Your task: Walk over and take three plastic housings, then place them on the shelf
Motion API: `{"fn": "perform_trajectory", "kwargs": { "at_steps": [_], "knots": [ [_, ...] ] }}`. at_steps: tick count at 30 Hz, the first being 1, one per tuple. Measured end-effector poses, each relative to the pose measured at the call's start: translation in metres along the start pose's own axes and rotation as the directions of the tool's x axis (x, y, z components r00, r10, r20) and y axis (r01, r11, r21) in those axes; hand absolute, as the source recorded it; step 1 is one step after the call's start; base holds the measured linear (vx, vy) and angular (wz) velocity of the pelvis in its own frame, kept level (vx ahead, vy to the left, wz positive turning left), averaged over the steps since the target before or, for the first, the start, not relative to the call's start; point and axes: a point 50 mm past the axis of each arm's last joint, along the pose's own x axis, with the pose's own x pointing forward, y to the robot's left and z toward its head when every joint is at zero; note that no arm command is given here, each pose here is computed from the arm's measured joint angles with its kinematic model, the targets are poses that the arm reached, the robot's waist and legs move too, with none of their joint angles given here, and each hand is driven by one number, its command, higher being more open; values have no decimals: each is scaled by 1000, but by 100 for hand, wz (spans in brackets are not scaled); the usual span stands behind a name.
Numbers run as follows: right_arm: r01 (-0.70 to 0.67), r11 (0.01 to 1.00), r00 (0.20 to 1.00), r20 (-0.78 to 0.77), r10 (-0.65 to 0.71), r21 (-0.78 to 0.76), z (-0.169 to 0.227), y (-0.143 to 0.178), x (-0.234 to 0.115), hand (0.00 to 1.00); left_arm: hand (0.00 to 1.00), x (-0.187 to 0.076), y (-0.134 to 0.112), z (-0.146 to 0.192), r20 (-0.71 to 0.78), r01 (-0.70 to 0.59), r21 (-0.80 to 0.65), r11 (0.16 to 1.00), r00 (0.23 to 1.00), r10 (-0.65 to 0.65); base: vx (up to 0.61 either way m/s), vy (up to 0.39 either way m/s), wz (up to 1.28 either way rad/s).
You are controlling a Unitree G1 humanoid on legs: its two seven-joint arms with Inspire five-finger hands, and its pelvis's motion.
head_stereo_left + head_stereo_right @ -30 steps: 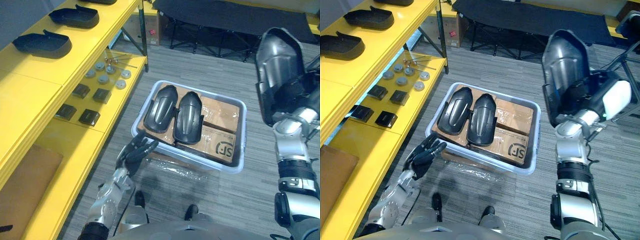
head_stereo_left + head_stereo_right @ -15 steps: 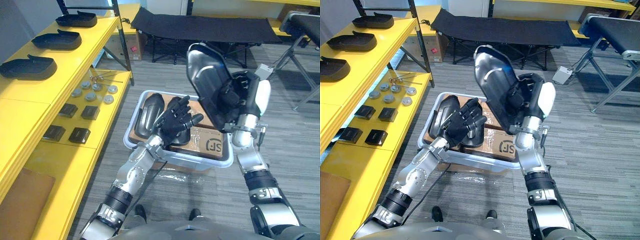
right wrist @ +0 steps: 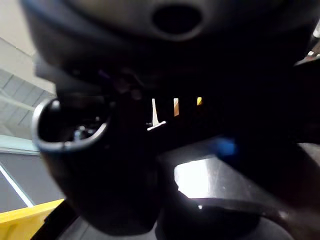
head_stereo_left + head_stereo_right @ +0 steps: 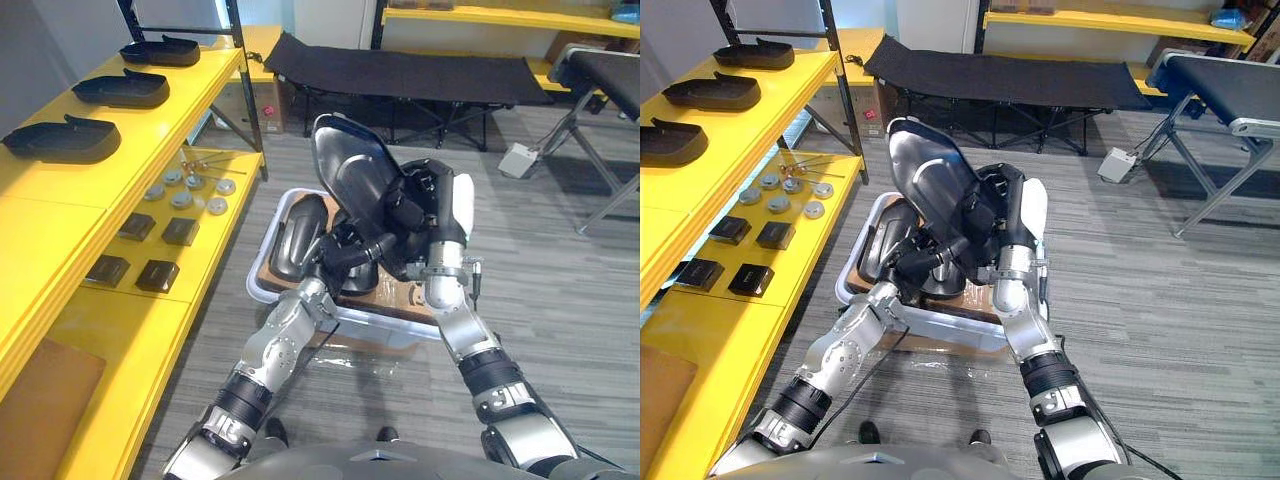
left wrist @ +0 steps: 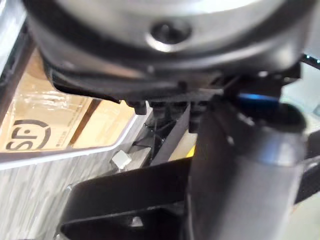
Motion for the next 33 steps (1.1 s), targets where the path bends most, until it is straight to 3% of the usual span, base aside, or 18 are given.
{"fn": "perform_trajectory", "kwargs": {
  "at_steps": [10,11,17,24,27,29,33],
  "knots": [
    [-42,994,997,-59,48,102,-3,16,-19,0,100,0,1,7,63,-8,-113,994,998,15,-1,1,0],
    [-36,992,996,-82,47,121,-6,16,-23,0,0,0,1,8,78,-16,-148,989,997,28,0,0,0],
    [-57,984,987,-141,82,171,-12,25,-43,0,0,-2,7,20,184,-45,-273,961,978,98,0,0,0],
    [-91,971,992,-66,108,222,0,34,-53,0,0,-2,27,19,147,-140,-268,953,972,184,0,0,0],
    [-93,968,992,-63,111,234,2,37,-59,0,0,-2,28,18,129,-147,-152,977,978,167,0,0,0],
    [-99,971,989,-88,120,217,-5,34,-65,0,0,-2,32,19,98,-106,18,994,990,104,0,0,0],
    [-78,973,985,-132,109,218,-12,31,-70,0,0,0,34,18,24,-55,127,990,998,52,0,0,-2]
  ]
}}
